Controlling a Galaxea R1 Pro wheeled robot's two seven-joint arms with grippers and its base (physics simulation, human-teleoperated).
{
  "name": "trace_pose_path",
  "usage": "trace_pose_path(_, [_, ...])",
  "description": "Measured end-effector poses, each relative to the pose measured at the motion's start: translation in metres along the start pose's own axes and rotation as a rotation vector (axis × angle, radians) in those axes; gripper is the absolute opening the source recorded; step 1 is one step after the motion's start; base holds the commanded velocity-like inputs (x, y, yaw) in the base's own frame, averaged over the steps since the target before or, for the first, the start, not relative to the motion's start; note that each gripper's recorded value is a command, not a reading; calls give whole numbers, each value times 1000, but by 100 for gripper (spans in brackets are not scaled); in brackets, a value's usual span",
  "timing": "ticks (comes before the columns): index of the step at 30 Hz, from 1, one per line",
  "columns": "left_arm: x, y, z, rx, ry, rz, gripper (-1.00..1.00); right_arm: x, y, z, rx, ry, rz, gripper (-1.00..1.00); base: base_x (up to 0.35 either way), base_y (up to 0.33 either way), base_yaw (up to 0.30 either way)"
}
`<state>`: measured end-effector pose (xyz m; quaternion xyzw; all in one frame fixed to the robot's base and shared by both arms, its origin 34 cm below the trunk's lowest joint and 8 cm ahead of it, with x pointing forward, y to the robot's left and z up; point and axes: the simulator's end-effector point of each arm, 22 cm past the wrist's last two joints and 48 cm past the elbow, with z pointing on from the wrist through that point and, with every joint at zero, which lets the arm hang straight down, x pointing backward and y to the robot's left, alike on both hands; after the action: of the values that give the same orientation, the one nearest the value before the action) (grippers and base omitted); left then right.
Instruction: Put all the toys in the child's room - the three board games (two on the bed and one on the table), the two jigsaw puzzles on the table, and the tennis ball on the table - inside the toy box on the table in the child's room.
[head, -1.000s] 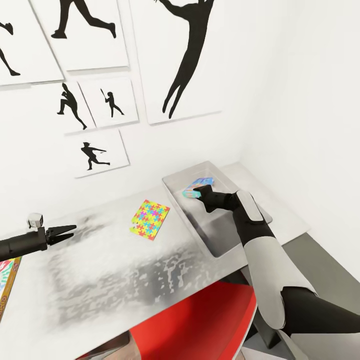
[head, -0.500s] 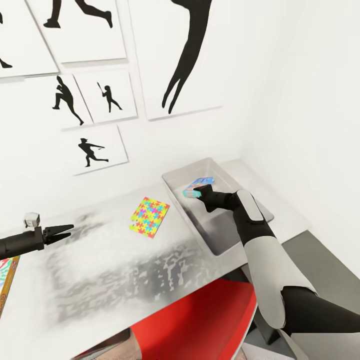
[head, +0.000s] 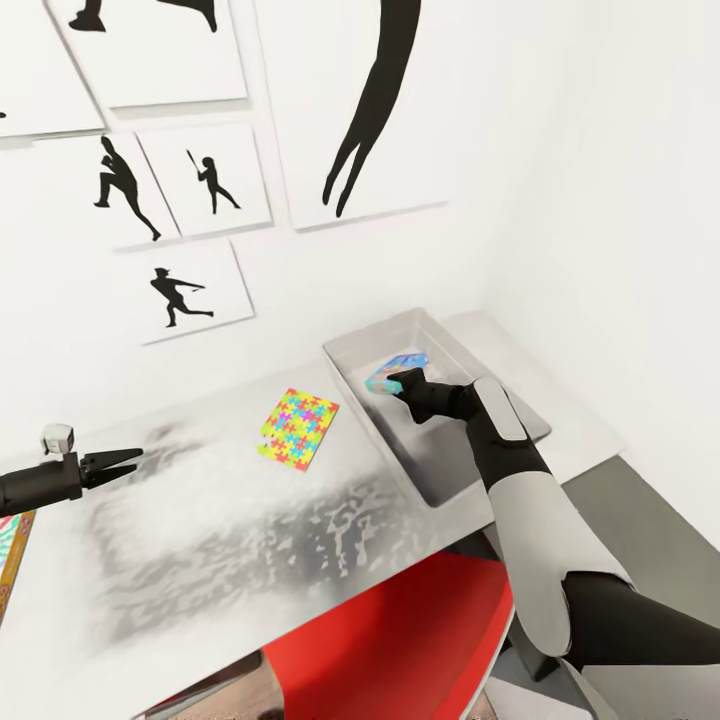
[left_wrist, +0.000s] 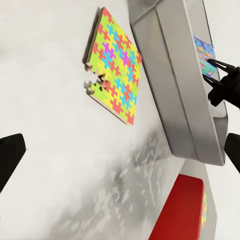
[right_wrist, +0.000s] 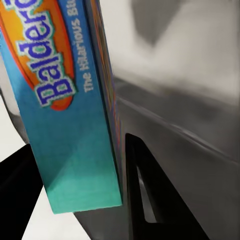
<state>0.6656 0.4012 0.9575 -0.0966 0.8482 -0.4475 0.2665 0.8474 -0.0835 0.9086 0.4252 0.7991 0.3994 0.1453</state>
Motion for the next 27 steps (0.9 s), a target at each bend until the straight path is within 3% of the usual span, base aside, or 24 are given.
trace_pose_path(9, [2, 6, 2, -8, 6, -7, 100, -6, 10, 3, -10, -5, -8, -100, 0, 0, 0])
trace_pose_path(27, [6, 20, 6, -26, 22, -22, 100, -11, -3, 15, 7, -10, 10, -100, 0, 0, 0])
